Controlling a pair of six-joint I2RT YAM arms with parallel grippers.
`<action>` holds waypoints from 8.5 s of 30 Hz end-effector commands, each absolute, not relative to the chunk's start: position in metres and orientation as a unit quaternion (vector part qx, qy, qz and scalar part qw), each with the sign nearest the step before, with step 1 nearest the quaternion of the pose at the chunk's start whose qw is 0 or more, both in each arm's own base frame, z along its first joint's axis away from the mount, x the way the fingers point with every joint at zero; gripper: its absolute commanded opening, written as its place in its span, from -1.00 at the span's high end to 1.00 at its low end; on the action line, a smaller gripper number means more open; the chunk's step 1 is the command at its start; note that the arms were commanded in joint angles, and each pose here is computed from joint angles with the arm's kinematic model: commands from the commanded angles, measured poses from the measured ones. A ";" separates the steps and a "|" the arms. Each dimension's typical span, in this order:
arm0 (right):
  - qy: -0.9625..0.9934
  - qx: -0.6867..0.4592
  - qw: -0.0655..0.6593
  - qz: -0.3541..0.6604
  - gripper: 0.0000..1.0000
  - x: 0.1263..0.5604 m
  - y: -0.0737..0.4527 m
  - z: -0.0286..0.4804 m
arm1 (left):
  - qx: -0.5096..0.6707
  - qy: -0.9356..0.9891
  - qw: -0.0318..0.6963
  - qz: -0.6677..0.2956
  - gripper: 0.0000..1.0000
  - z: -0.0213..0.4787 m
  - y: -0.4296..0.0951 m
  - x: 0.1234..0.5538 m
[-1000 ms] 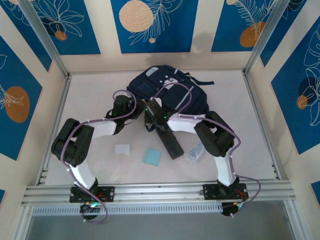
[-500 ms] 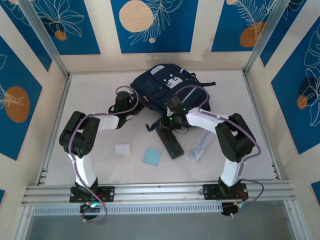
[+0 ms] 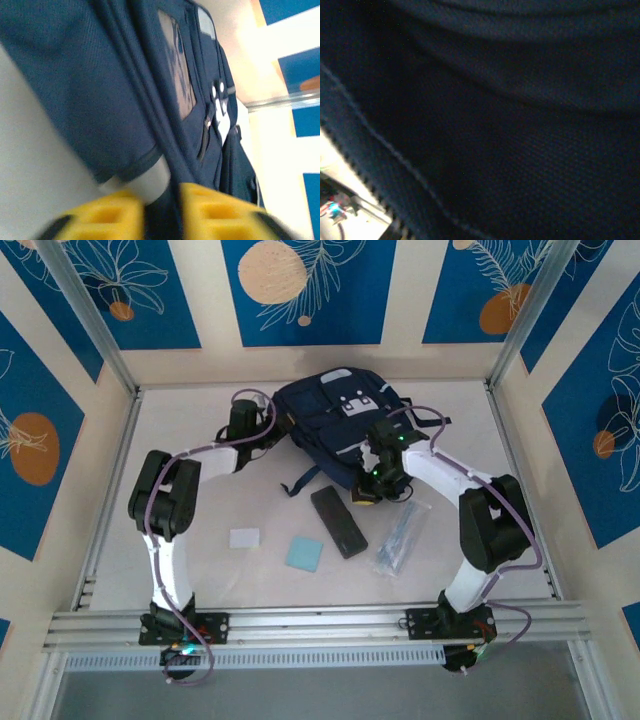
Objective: Pack the student bag
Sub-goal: Zip the student bag at the top-center of the table, then rotate the student bag at the top-center of the table.
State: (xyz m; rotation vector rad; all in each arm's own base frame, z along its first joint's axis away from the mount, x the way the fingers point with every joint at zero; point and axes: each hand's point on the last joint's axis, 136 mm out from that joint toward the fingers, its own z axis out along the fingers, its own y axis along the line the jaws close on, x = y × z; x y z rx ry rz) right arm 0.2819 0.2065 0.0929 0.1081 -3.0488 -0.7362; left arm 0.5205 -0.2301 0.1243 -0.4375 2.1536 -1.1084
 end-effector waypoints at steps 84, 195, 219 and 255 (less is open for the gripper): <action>-0.897 0.065 -0.097 -0.427 1.00 0.389 0.388 0.183 | -0.294 0.769 0.211 -0.527 -0.62 0.140 -0.252 0.409; -0.953 0.036 -0.186 -0.236 0.13 0.466 0.286 0.100 | -0.112 0.875 0.345 -0.322 -0.07 0.158 -0.138 0.426; -0.925 0.001 -0.127 -0.357 0.47 0.453 0.332 0.075 | -0.154 0.923 0.245 -0.252 0.28 0.031 -0.126 0.435; -0.879 0.135 -0.109 -0.444 0.33 0.405 0.403 0.101 | -0.125 0.922 0.281 -0.236 -0.02 0.066 -0.127 0.486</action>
